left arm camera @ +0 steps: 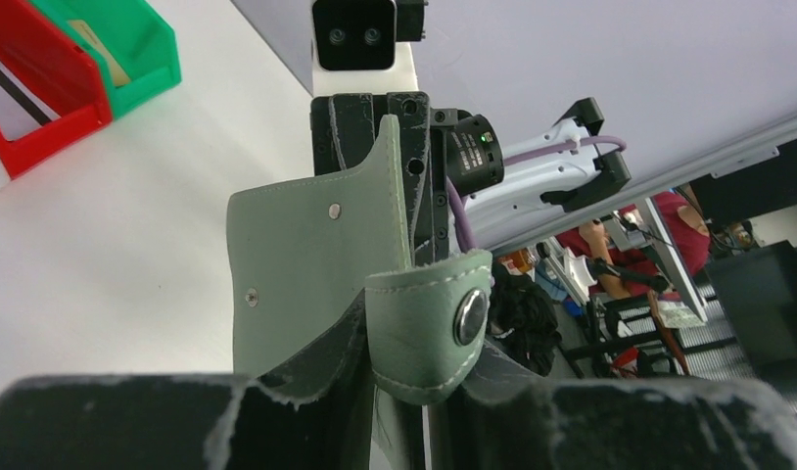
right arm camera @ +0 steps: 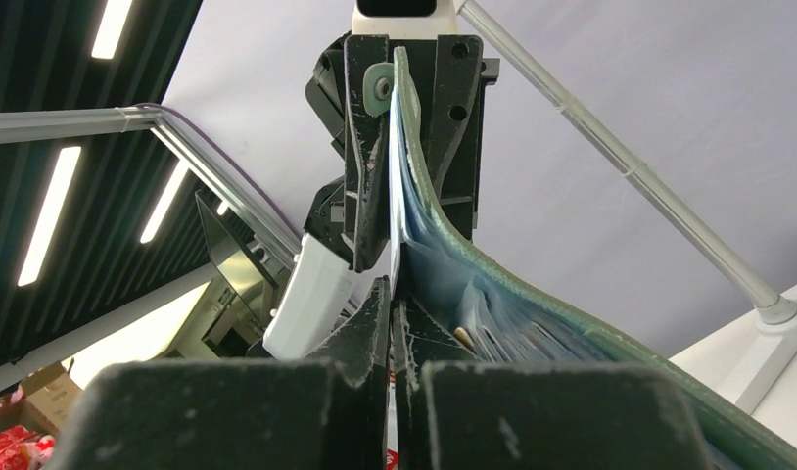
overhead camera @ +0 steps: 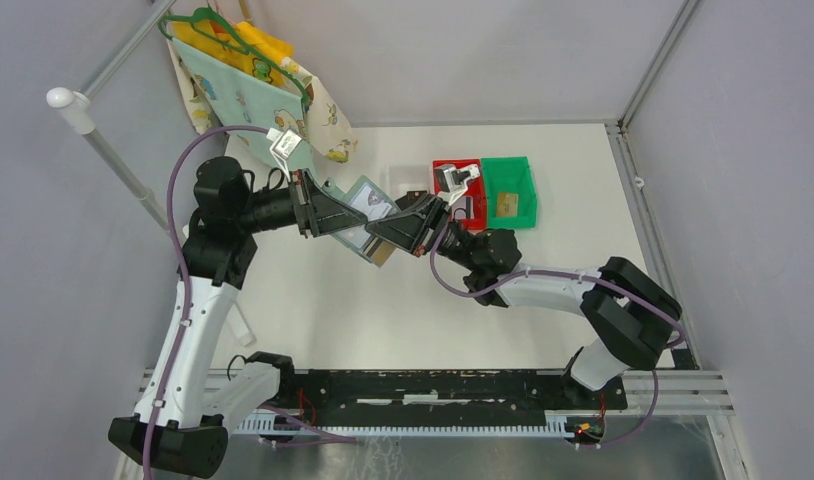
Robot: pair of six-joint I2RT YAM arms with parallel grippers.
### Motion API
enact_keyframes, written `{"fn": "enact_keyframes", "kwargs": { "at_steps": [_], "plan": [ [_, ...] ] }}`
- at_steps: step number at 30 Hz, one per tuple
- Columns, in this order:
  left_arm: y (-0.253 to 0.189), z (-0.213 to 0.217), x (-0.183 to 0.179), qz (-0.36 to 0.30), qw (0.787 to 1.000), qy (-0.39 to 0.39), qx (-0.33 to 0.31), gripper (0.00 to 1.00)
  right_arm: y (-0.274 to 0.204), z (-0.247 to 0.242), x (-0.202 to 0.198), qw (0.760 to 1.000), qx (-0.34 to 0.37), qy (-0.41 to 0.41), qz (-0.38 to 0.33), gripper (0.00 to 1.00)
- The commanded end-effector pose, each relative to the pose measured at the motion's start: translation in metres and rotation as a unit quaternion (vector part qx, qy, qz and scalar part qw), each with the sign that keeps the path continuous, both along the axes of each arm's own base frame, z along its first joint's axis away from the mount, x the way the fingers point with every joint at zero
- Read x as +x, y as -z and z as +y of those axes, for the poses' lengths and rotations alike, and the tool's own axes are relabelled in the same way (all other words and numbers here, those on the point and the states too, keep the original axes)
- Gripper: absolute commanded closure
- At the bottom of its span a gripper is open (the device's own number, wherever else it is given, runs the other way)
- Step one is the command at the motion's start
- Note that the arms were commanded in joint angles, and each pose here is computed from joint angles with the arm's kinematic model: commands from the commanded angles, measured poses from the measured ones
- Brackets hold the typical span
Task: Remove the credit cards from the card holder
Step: Remove the credit card from the card holder.
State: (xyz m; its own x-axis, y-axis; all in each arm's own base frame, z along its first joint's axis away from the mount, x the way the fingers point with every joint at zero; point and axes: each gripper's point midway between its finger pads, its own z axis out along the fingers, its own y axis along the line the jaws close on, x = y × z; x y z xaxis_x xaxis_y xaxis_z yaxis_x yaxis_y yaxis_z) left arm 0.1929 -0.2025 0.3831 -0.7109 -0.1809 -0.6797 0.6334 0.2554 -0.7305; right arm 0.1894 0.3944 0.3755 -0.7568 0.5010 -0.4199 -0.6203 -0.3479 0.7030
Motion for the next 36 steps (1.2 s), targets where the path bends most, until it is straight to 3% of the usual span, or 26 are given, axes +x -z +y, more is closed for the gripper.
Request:
{"fn": "enact_keyframes", "kwargs": {
  "at_steps": [1, 8, 23, 27, 32, 36],
  "plan": [
    [-0.021, -0.003, -0.020, -0.017, 0.998, 0.048, -0.025, 0.71, -0.033, -0.019, -0.016, 0.998, 0.049, 0.005, -0.042, 1.00],
    [-0.028, -0.004, -0.022, -0.022, 0.998, 0.055, -0.030, 0.80, -0.027, -0.021, -0.020, 0.998, 0.041, 0.001, -0.044, 1.00],
    [-0.037, -0.004, -0.022, -0.027, 0.998, 0.052, -0.040, 0.83, -0.025, -0.029, -0.031, 0.998, 0.045, -0.009, -0.053, 0.98],
    [-0.038, -0.004, -0.022, -0.031, 0.997, 0.052, -0.040, 0.90, -0.027, -0.033, -0.033, 0.997, 0.049, -0.007, -0.056, 0.88],
    [-0.039, -0.004, -0.024, -0.031, 0.997, 0.055, -0.042, 0.98, -0.036, -0.039, -0.039, 0.995, 0.080, -0.022, -0.061, 0.60],
    [-0.039, -0.004, -0.027, -0.035, 0.997, 0.060, -0.043, 0.98, -0.044, -0.042, -0.041, 0.992, 0.104, -0.030, -0.061, 0.59]
  ]
}}
